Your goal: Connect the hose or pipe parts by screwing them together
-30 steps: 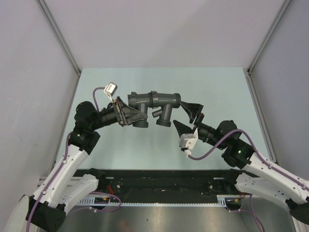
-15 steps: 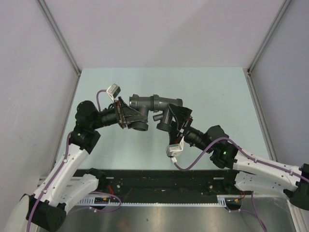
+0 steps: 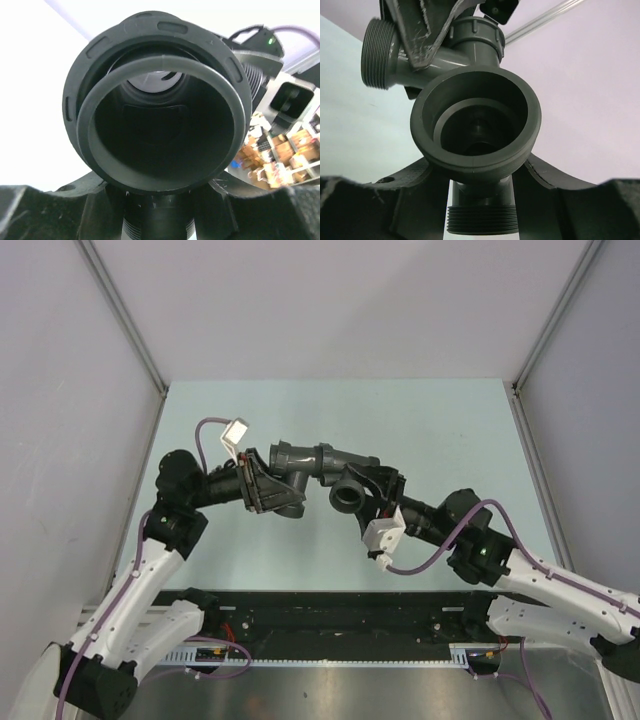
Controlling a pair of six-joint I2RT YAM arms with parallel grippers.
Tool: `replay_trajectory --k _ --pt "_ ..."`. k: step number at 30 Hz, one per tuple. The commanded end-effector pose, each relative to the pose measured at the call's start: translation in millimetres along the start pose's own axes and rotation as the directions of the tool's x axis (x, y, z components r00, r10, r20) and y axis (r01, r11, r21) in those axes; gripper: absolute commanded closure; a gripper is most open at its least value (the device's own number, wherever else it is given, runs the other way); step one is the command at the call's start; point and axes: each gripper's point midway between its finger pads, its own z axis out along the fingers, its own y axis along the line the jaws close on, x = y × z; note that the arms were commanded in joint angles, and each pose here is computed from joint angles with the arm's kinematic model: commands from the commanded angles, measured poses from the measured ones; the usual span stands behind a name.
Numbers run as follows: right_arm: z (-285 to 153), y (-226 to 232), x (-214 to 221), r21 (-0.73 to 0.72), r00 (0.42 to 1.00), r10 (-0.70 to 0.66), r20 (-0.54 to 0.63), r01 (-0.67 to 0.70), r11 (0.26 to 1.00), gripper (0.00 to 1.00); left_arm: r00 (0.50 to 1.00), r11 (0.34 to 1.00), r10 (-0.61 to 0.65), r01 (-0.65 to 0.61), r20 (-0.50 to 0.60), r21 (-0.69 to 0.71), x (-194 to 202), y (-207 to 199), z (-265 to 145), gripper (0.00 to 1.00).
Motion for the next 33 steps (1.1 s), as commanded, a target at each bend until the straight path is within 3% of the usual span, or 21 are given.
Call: replay_trajectory --k 1,4,9,13,14,28,33 --pt "-0.3 5.1 -18.9 -0.086 0.936 0.338 0.095 -0.331 0.940 0.67 0.925 0.916 0.379 -0.373 -0.014 0.144 4.7 -11.8 3.6 0.99" --pt "-4.2 -11.0 -17.7 -0.077 0.872 0.477 0.112 -0.471 0.879 0.65 0.885 0.871 0.465 -0.451 -0.030 0.196 13.3 -12.5 3.3 1.00" --pt "-10.2 -41.7 -15.7 -0.043 0.741 0.655 0.147 -0.656 0.753 0.41 0.849 0.831 0.526 -0.503 -0.042 0.236 21.3 -8.0 3.4 0.99" --pt "-14.3 -51.6 -3.2 -0.013 0.685 0.716 0.133 -0.721 0.693 0.27 0.839 0.824 0.542 -0.521 -0.042 0.225 25.5 0.3 4.0 1.00" --pt "-15.7 -55.1 1.0 0.011 0.674 0.727 0.130 -0.734 0.679 0.16 0.845 0.831 0.532 -0.511 -0.048 0.220 26.1 3.9 5.2 1.00" --pt "-12.3 -66.5 42.6 0.099 0.523 0.843 0.124 -0.852 0.514 0.14 0.856 0.843 0.512 -0.486 -0.070 0.230 39.3 10.2 2.3 1.00" --pt "-5.8 -52.4 62.6 0.112 0.488 0.871 0.060 -0.870 0.480 0.14 0.856 0.841 0.513 -0.486 -0.065 0.235 41.2 5.3 -1.1 1.00"
